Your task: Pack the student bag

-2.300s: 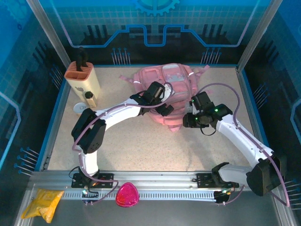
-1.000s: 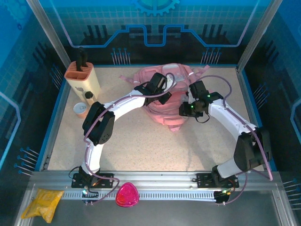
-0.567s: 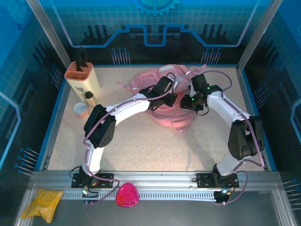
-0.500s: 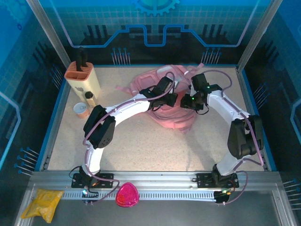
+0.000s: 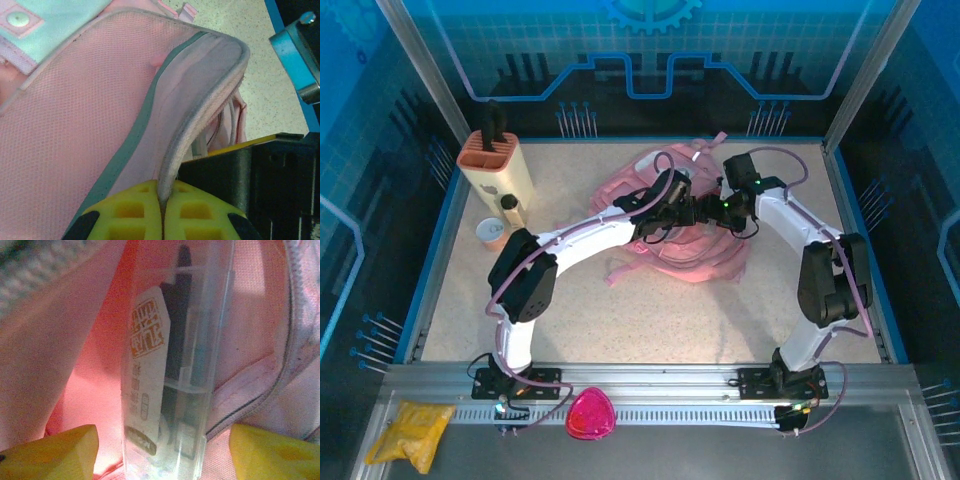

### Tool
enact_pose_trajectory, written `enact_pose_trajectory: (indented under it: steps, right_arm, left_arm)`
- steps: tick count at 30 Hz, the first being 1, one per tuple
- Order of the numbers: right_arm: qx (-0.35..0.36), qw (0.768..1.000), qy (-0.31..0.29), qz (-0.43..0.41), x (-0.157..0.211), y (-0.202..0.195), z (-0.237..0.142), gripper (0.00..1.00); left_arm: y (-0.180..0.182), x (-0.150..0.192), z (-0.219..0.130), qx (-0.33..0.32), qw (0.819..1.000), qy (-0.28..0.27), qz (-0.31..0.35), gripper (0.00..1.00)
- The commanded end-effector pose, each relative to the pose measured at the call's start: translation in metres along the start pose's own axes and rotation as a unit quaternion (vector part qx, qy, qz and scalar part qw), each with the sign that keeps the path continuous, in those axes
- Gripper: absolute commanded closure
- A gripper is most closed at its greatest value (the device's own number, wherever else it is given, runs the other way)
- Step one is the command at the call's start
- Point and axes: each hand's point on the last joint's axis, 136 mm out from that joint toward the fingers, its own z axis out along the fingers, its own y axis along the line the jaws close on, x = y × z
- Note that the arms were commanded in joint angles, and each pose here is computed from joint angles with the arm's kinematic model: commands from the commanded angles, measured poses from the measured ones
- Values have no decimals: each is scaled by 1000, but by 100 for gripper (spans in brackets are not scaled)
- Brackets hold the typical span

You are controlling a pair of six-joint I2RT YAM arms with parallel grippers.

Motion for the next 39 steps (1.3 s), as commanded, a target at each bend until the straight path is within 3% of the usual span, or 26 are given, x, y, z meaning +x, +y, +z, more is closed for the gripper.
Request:
enact_pose_trajectory:
  steps: [1,4,8,16,22,26,30,32,34,39]
  right_arm:
    - [-75,997,-31,-2,-3,23,-26,31]
    - [-111,993,-26,27,-3,17,-29,40]
    - [-103,994,-18,32,-7,10,-18,56]
    - [-136,991,15,10,-6,47,9,76]
    - [-181,983,12,-1,3,70,5,77]
    - [-167,986,-15,-17,6,60,-20,73]
    - [-136,990,-35,-25,15,40,-39,65]
    - [-109,993,-43,-34,20,29,-46,60]
    - [-90,994,-43,-45,29,23,-51,57]
    - [-29,994,-47,-95,60,20,-61,48]
  left_arm:
    - [-8,-3,-15,23,999,3,-39,100]
    - [-10,-4,-18,33,999,-1,-41,100]
    - [-13,-3,-18,40,998,5,-41,100]
    - [0,-4,-30,6,999,3,-50,100]
    - [12,5,-43,-4,998,1,-67,100]
    - [16,4,-41,-6,998,12,-68,100]
    - [0,5,-35,35,996,23,-76,100]
    - [-10,8,-34,60,995,40,-76,83]
    - [-14,12,-41,73,993,52,-76,59]
    - [0,22,-77,96,990,51,-94,41]
